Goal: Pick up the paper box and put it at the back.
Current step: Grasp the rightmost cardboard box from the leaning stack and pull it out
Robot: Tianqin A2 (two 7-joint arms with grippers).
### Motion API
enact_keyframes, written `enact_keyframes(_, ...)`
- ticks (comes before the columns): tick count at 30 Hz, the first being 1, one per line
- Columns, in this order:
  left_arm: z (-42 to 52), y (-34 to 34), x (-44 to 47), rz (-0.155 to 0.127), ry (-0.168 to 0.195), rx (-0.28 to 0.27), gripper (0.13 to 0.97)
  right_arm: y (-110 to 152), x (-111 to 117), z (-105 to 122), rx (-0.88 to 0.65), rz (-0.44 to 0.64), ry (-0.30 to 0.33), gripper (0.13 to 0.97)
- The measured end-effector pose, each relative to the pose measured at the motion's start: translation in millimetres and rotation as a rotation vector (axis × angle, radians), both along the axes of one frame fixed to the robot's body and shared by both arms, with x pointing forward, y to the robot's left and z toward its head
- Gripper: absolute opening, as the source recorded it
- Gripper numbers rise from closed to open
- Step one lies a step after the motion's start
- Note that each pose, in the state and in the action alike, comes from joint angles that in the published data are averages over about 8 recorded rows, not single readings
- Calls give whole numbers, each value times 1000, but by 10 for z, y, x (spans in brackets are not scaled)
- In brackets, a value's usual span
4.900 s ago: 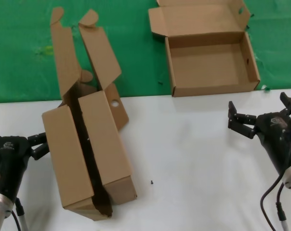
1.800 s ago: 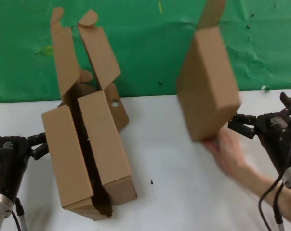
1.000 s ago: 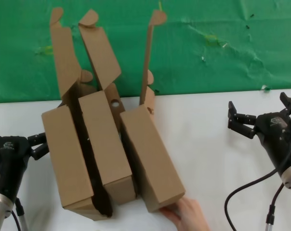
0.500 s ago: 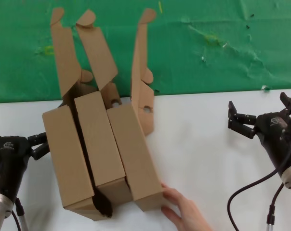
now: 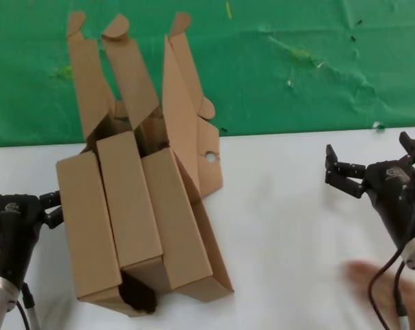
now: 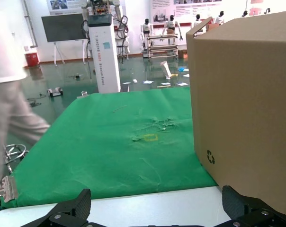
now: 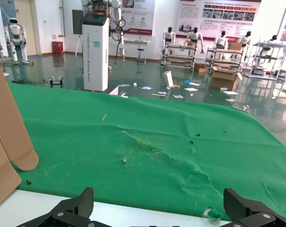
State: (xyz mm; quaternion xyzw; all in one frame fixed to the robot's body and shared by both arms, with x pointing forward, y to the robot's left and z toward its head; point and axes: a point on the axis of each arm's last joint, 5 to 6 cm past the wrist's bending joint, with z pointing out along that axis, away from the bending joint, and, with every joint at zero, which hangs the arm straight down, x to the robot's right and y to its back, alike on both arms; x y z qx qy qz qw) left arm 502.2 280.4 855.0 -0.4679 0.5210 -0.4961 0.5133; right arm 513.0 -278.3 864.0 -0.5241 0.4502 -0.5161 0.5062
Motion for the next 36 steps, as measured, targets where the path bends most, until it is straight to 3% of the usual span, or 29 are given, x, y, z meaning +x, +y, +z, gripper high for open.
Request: enact_keyframes(36,0,0,0,0,0,0,966,0,0,0,0,0,0,966)
